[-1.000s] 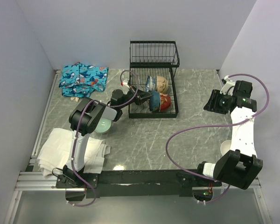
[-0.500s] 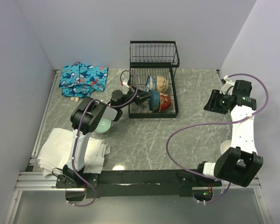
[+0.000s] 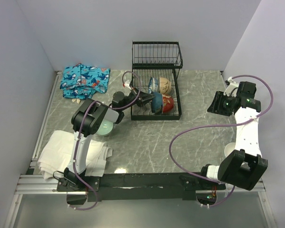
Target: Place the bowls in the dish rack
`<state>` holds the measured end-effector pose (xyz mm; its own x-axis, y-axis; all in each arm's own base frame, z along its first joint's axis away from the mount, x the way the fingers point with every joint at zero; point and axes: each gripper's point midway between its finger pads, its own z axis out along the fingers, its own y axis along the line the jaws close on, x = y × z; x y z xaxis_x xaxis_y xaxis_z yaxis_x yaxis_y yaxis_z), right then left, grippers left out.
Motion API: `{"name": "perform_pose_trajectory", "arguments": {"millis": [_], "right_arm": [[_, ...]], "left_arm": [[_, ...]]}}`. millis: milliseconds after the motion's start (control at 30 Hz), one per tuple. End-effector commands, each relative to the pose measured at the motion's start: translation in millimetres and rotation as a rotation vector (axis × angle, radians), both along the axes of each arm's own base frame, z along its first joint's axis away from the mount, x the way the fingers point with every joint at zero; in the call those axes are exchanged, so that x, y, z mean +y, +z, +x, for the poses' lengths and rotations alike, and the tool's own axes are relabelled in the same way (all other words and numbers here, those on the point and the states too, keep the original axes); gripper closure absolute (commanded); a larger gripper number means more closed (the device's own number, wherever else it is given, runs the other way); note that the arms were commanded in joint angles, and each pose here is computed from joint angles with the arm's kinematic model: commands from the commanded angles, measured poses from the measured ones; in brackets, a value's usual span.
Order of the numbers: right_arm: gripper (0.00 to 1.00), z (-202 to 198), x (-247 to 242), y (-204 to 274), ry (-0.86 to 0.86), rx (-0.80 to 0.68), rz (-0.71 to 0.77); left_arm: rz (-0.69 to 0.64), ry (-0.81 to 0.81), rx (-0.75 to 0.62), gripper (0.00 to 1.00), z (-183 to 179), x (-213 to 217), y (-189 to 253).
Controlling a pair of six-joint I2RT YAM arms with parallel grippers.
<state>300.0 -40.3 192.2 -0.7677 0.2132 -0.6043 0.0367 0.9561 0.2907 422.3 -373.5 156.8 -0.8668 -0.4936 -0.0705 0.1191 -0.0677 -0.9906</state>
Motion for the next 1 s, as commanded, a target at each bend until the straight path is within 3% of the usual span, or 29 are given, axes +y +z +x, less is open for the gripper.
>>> {"name": "perform_pose_trajectory", "arguments": {"millis": [0,667,767,833,967], "right_arm": [[0.47,4,-1,5,-0.007,-0.035,0.002],[0.47,3,0,5,-0.009,-0.041,-0.001],[0.47,2,0,4,-0.009,-0.035,0.001],[0.47,2,0,4,-0.009,-0.037,0.002],[0.47,4,0,5,-0.009,-0.038,0.002]], "left_arm": [[0.020,0.001,-0.042,0.99,-8,0,5],[0.059,0.039,-0.058,0.98,-2,9,11],[0.071,0.048,-0.057,0.95,0,11,10],[0.079,0.040,-0.046,0.88,0,9,6],[0.081,0.036,-0.035,0.86,5,6,0]]}}
